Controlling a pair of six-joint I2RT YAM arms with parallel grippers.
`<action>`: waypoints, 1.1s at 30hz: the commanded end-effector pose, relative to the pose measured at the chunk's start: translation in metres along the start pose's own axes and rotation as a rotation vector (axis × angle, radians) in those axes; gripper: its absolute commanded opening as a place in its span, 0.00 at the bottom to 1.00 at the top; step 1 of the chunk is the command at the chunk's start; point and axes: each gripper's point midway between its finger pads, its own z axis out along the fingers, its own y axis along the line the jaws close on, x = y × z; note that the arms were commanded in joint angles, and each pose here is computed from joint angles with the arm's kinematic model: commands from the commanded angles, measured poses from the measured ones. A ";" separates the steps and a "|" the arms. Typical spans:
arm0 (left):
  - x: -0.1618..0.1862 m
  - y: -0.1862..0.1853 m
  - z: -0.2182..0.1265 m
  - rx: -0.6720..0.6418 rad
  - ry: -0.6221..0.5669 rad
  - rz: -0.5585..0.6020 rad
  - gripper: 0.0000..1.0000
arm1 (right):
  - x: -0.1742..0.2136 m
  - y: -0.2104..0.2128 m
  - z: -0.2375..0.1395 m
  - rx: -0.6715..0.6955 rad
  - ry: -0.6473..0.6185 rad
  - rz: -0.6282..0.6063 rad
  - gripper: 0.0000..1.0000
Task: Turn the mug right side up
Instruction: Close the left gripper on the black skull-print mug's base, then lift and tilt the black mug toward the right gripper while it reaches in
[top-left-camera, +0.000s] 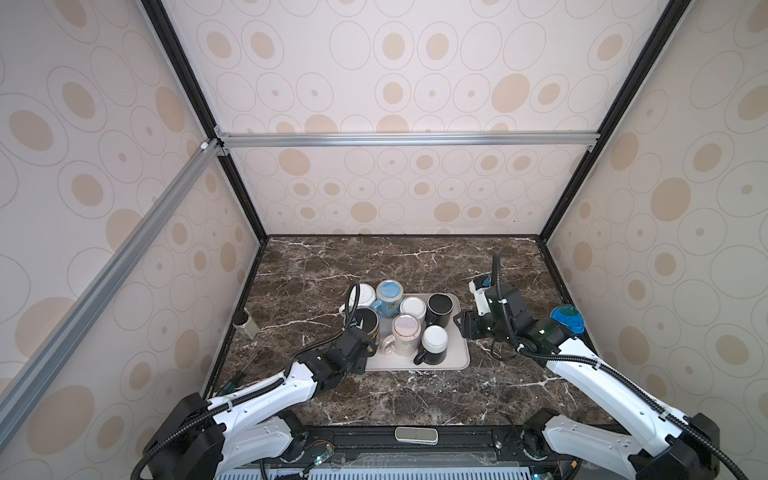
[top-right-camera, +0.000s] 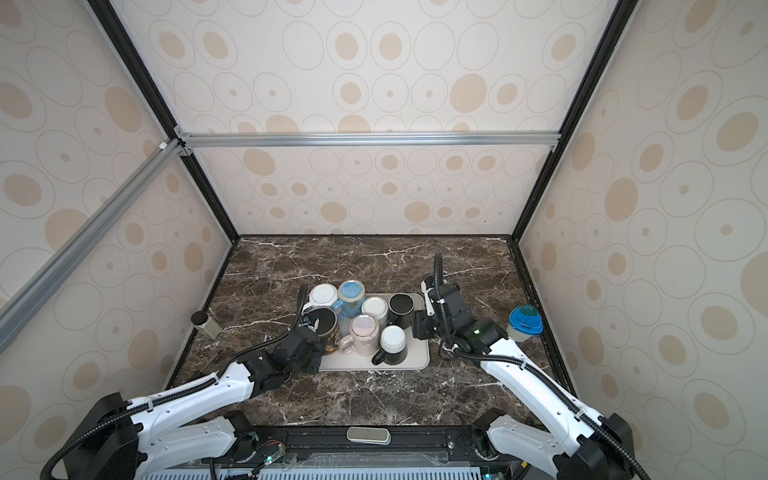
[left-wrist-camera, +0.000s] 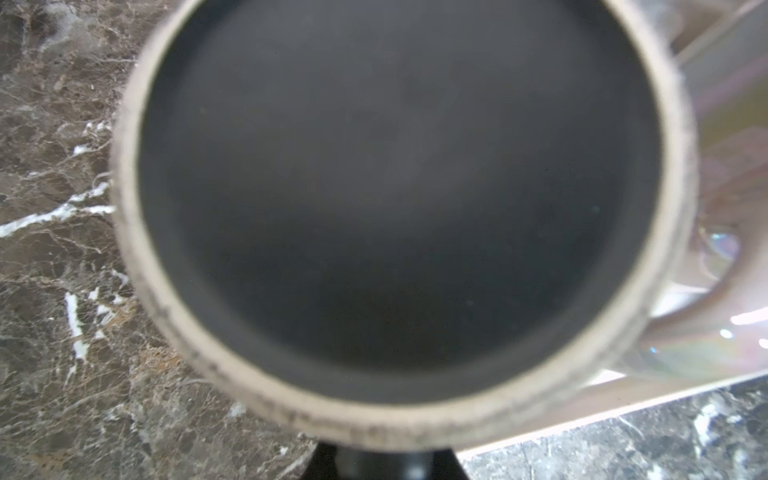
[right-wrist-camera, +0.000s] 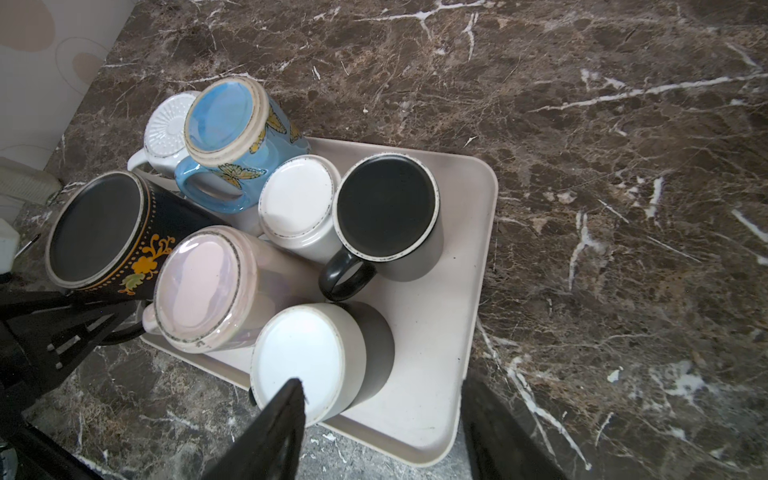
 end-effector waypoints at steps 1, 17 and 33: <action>-0.050 -0.007 -0.030 0.039 -0.159 -0.051 0.00 | -0.002 0.008 -0.003 -0.022 -0.008 0.003 0.62; -0.136 -0.056 -0.169 0.515 -0.434 -0.099 0.00 | -0.021 0.056 -0.022 -0.236 -0.067 0.018 0.60; -0.205 -0.110 -0.274 1.093 -0.801 -0.146 0.00 | -0.050 0.117 -0.104 -0.716 -0.288 0.120 0.60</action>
